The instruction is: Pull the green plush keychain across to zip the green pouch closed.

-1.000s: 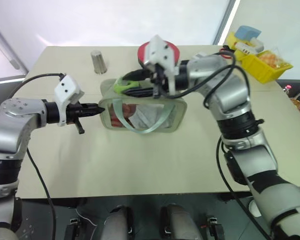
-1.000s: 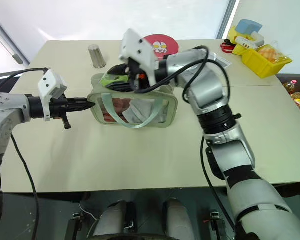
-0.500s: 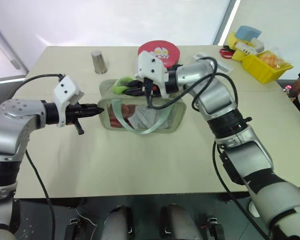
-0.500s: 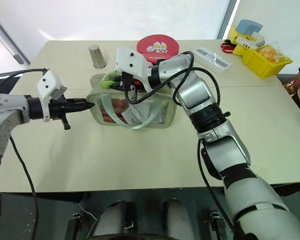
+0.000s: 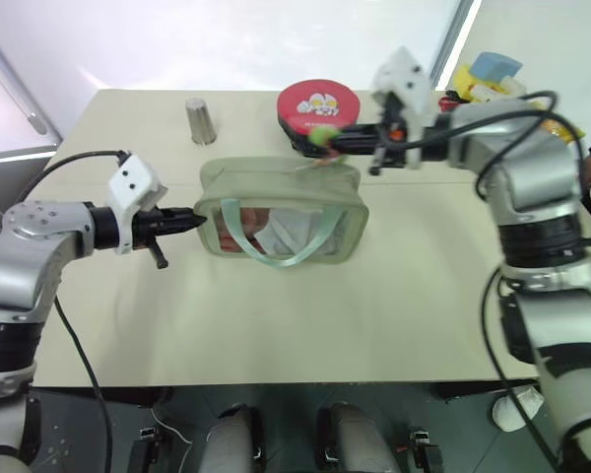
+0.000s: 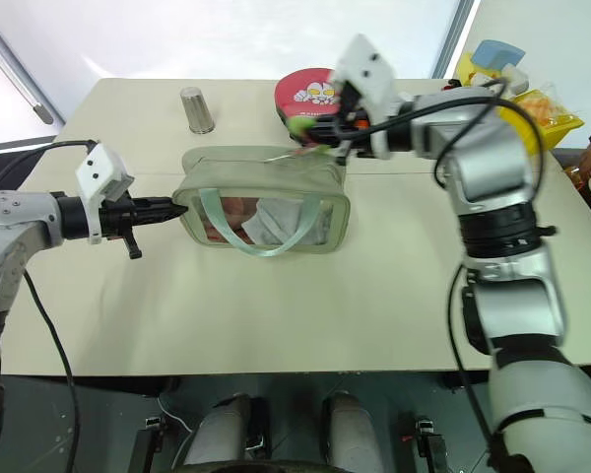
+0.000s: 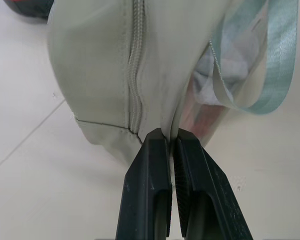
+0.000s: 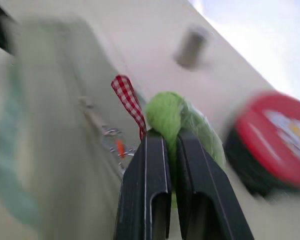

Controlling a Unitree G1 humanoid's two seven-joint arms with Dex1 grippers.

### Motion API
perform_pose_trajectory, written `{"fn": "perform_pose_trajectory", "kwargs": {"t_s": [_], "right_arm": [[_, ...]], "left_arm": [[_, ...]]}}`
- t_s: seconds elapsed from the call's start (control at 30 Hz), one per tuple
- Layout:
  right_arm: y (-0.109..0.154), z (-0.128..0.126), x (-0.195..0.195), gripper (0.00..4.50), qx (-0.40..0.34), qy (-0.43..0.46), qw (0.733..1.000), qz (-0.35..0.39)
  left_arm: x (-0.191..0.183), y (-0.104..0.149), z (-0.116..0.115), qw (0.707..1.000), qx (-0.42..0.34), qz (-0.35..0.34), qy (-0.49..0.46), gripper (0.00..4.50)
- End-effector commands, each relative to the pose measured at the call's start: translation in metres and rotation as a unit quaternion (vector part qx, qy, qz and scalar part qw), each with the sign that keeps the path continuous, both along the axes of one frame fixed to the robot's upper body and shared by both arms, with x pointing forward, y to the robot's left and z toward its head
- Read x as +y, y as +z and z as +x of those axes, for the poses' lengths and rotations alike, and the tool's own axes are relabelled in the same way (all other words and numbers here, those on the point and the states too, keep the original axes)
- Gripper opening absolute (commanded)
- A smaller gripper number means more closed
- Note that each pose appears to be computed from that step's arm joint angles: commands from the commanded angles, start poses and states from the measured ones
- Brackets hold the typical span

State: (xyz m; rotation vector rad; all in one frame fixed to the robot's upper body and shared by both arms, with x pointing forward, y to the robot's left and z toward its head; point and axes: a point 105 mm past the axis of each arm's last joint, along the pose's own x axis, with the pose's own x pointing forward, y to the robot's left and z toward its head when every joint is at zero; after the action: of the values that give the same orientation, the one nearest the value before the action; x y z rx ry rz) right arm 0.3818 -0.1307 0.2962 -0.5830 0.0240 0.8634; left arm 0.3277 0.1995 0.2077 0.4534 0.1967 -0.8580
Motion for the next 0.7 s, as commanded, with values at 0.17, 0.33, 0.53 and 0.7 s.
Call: {"fn": "perform_pose_trajectory", "kwargs": {"t_s": [0.17,0.33,0.53,0.7], "right_arm": [[0.007,0.002,-0.081,0.05,-0.053,-0.13,0.988,-0.067],[-0.05,0.009,-0.088,0.05,0.013,-0.156,0.987,-0.038],[-0.139,0.007,-0.063,0.05,0.118,-0.158,0.98,0.02],[-0.17,-0.001,-0.046,0.05,0.144,-0.136,0.98,0.008]], "left_arm": [[-0.002,0.004,0.002,1.0,-0.015,-0.002,0.0,0.0],[-0.007,0.004,0.005,1.0,-0.017,-0.001,-0.007,0.0],[-0.007,0.005,0.005,1.0,-0.016,0.0,-0.007,0.0],[-0.005,0.006,0.004,1.0,-0.017,0.003,-0.004,0.0]]}}
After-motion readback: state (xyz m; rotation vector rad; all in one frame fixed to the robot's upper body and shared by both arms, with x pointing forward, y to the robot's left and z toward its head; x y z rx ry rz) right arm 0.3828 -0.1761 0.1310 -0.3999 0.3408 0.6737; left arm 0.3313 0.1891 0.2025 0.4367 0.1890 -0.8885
